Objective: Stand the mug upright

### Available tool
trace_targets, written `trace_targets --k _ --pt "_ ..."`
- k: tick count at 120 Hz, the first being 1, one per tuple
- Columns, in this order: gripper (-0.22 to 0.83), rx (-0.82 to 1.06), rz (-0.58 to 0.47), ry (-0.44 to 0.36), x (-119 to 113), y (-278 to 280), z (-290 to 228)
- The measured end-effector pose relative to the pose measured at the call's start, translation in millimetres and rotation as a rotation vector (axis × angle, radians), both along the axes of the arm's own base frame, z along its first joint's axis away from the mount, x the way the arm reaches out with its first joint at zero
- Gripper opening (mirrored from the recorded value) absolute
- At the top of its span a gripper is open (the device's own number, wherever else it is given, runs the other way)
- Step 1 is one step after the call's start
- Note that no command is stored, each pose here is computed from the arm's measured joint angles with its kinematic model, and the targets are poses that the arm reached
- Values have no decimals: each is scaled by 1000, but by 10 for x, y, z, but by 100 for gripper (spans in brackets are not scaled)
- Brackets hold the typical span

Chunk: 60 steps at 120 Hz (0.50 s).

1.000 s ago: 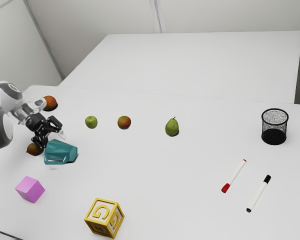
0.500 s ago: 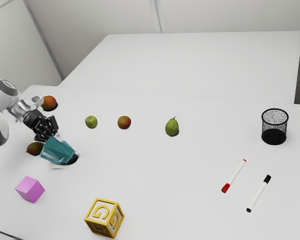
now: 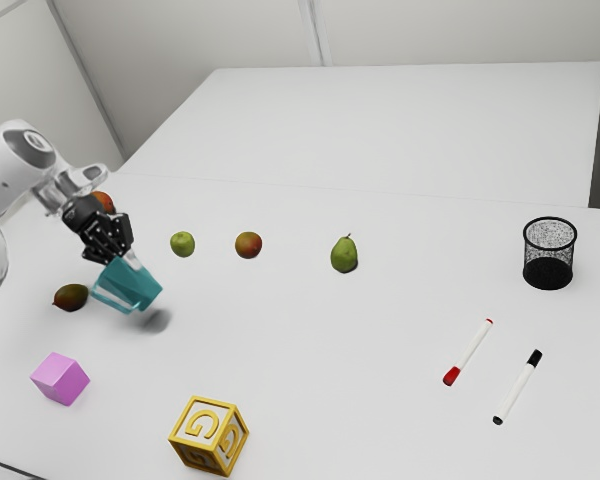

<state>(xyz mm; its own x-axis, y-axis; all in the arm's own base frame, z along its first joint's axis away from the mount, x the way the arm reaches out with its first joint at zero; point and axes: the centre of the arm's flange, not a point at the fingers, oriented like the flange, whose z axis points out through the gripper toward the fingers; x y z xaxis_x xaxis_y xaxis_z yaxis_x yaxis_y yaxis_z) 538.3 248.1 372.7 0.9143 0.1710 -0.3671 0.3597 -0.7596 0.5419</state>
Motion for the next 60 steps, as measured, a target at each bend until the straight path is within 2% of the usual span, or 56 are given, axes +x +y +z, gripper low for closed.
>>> trace_targets --k 33,60 --pt "-16 368 -61 -38 10 -975 286" --pt "-16 527 31 -48 -44 -1231 345"
